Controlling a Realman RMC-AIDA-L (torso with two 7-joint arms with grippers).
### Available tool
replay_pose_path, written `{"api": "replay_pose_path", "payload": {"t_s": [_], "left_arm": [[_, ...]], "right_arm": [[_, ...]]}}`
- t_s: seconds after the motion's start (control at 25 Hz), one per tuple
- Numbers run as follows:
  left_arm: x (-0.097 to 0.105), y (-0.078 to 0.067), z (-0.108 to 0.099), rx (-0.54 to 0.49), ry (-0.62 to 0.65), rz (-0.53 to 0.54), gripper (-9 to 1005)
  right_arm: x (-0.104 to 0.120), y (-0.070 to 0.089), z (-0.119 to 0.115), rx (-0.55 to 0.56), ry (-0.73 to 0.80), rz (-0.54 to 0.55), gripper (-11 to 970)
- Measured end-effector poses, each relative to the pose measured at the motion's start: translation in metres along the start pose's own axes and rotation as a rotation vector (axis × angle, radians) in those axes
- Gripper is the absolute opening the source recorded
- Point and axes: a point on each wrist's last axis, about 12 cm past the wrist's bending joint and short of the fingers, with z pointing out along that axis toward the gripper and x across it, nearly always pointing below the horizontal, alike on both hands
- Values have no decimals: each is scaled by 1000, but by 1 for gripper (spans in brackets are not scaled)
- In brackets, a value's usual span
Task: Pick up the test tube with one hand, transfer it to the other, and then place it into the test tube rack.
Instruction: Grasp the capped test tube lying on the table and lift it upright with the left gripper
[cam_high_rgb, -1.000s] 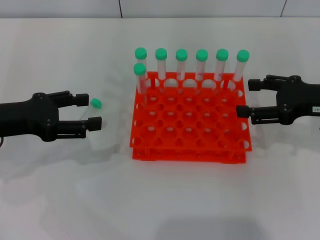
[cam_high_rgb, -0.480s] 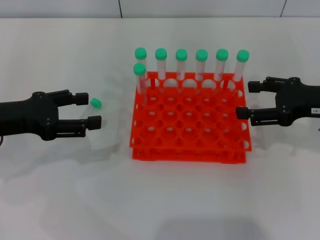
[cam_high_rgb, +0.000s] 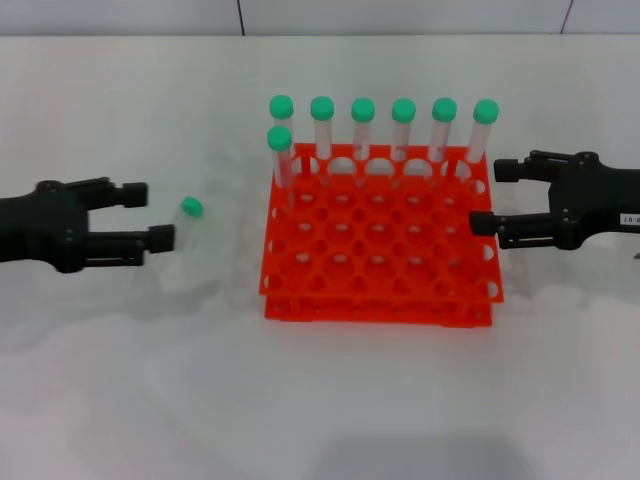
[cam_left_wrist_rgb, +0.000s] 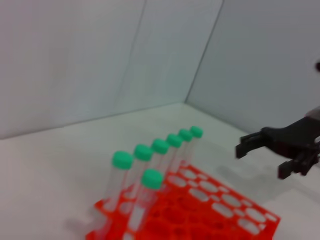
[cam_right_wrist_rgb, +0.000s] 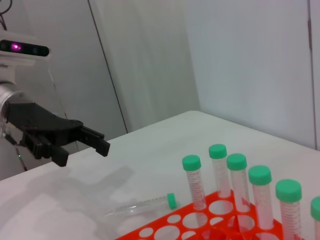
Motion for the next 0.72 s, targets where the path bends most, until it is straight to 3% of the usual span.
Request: {"api": "replay_pose_path", "payload": {"t_s": [0.28, 0.44, 0.72], "left_arm": [[-17, 21, -13, -138, 175, -82, 869], [-32, 30, -8, -168, 259, -144, 867], [-47, 34, 6, -187, 275, -252, 866]], "right_arm": [[0, 2, 4, -1, -8, 3, 870], [0, 2, 5, 1, -11, 5, 869], [0, 3, 8, 2, -16, 6, 869]]}}
